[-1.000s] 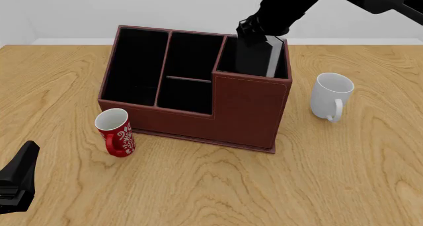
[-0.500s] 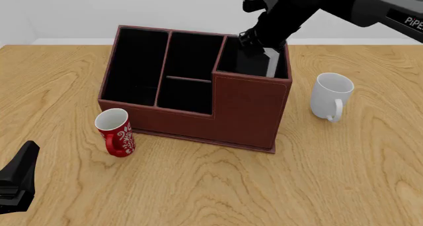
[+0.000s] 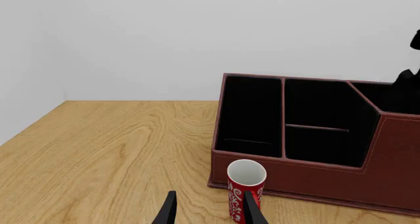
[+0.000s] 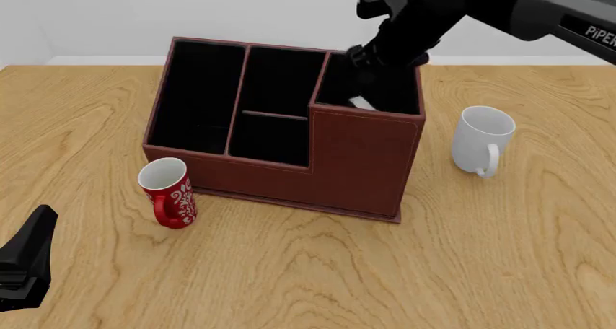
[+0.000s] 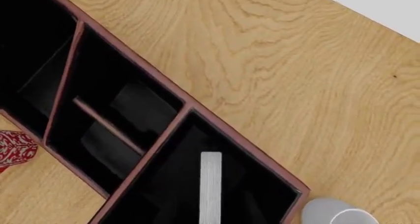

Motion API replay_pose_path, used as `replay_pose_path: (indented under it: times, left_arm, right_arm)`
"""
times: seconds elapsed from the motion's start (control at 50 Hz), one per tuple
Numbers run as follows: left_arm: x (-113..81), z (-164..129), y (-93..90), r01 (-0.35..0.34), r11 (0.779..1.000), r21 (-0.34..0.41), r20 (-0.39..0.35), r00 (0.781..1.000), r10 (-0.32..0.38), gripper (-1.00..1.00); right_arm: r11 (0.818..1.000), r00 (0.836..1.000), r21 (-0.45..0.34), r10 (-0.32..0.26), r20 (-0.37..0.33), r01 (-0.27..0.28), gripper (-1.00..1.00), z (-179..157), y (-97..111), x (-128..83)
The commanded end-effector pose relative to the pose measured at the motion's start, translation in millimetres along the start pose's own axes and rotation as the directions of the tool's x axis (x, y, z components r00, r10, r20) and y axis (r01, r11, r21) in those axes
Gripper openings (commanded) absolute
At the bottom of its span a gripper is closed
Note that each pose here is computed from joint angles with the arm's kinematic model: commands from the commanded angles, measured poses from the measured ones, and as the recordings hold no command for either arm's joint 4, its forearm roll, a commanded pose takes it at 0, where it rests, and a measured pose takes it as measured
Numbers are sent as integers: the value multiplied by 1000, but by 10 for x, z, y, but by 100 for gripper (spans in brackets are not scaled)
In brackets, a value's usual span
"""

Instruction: Pick up the book and place it in the right compartment of the caddy.

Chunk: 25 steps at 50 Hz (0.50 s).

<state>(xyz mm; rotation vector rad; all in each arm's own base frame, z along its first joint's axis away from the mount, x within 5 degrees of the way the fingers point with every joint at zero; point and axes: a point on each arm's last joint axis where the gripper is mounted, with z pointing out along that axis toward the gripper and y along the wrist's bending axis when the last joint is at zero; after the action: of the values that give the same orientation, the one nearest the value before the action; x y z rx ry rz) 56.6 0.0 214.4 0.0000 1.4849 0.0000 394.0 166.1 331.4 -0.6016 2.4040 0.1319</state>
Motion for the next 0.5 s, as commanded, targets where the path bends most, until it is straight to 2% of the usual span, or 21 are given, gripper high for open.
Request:
replay_pose_path:
  times: [0.02, 0.06, 0.14, 0.18, 0.2, 0.24, 0.3, 0.38, 0.4, 0.44, 0.46, 0.5]
  left_arm:
    - [0, 0, 0, 0, 1000, 0, 0, 1000, 0, 100]
    - [0, 0, 0, 0, 1000, 0, 0, 1000, 0, 100]
    - [0, 0, 0, 0, 1000, 0, 0, 1000, 0, 100]
    - [0, 0, 0, 0, 1000, 0, 0, 1000, 0, 100]
    - [0, 0, 0, 0, 1000, 0, 0, 1000, 0, 100]
    - [0, 0, 0, 0, 1000, 0, 0, 1000, 0, 100]
    - [0, 0, 0, 0, 1000, 0, 0, 1000, 0, 100]
    - [0, 0, 0, 0, 1000, 0, 0, 1000, 0, 100]
    - [0, 0, 0, 0, 1000, 0, 0, 1000, 0, 100]
    - [0, 0, 0, 0, 1000, 0, 0, 1000, 0, 100]
    - [0, 0, 0, 0, 1000, 0, 0, 1000, 0, 100]
    - [0, 0, 0, 0, 1000, 0, 0, 1000, 0, 100]
  right_arm:
    - [1000, 1000, 6, -10, 23, 10, 100, -173, -25, -42]
    - [1000, 999, 10, 2, 45, -3, 100, -255, -44, -77]
    - [1000, 998, 12, -17, 68, 16, 100, -400, -33, -84]
    - [1000, 995, 0, -3, 95, 3, 100, -521, 48, -78]
    - [999, 995, -6, -38, 92, 38, 100, -550, 99, -38]
    - [1000, 994, -14, -18, 108, 20, 100, -635, 145, -12]
    - [999, 992, -10, -42, 120, 44, 100, -734, 147, 42]
    - [999, 989, 2, -47, 143, 47, 100, -859, 99, 70]
    - [1000, 986, -6, -28, 167, 30, 100, -952, 136, 78]
    - [999, 987, 2, -50, 154, 51, 100, -944, 110, 126]
    - [999, 980, 8, -41, 192, 41, 100, -1061, 96, 133]
    - [999, 980, 5, -41, 196, 40, 100, -1096, 113, 182]
